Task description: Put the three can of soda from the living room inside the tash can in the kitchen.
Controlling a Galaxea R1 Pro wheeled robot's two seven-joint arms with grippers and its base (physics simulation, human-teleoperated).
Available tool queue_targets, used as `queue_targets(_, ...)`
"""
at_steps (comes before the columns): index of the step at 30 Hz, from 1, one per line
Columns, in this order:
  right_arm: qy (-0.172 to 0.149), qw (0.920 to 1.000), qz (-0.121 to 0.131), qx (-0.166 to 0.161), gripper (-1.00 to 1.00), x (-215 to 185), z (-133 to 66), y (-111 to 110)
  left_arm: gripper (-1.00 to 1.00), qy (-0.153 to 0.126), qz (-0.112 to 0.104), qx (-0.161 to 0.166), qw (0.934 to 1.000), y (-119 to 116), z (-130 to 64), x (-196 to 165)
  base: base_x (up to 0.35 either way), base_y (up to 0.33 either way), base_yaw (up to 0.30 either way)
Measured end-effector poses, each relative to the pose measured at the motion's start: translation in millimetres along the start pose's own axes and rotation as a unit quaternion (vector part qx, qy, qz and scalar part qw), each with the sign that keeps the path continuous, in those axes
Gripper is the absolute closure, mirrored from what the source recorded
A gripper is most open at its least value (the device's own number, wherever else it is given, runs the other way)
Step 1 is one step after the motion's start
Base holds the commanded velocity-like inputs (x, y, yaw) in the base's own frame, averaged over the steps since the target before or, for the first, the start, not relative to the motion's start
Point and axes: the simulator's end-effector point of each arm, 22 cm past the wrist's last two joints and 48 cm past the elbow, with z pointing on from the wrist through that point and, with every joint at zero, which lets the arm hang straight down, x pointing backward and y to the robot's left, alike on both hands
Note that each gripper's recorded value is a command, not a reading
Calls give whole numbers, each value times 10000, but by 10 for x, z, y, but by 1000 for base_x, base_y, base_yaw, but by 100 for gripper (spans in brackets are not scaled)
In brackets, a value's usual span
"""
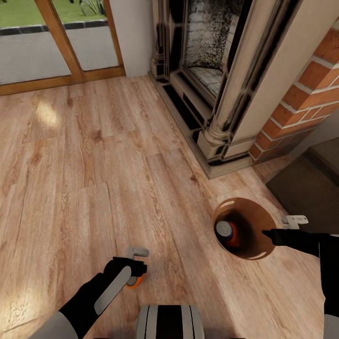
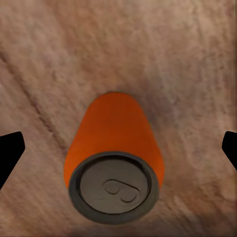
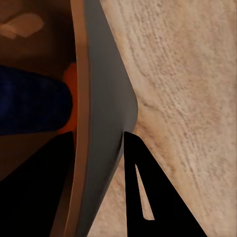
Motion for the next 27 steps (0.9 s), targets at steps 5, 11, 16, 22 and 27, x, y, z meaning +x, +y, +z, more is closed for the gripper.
queue_targets(5, 0, 10000, -1, -3, 100, 0, 1, 2, -100, 79, 46, -81, 9999, 13, 55, 74, 0, 0, 0)
queue_targets(11, 0, 10000, -2, -3, 100, 0, 1, 3, -100, 167, 50, -261, 9995, 41, 260, 273, 0, 0, 0)
queue_targets(16, 0, 10000, -2, -3, 100, 0, 1, 2, -100, 172, 87, -220, 9996, 12, 296, 304, 0, 0, 0)
queue_targets(22, 0, 10000, -1, -5, 100, 0, 1, 3, -100, 174, 96, -226, 9995, 16, 300, 309, 0, 0, 0)
queue_targets(27, 0, 10000, 0, -6, 100, -1, 1, 4, -100, 178, 97, -220, 9996, 5, 301, 312, 0, 0, 0)
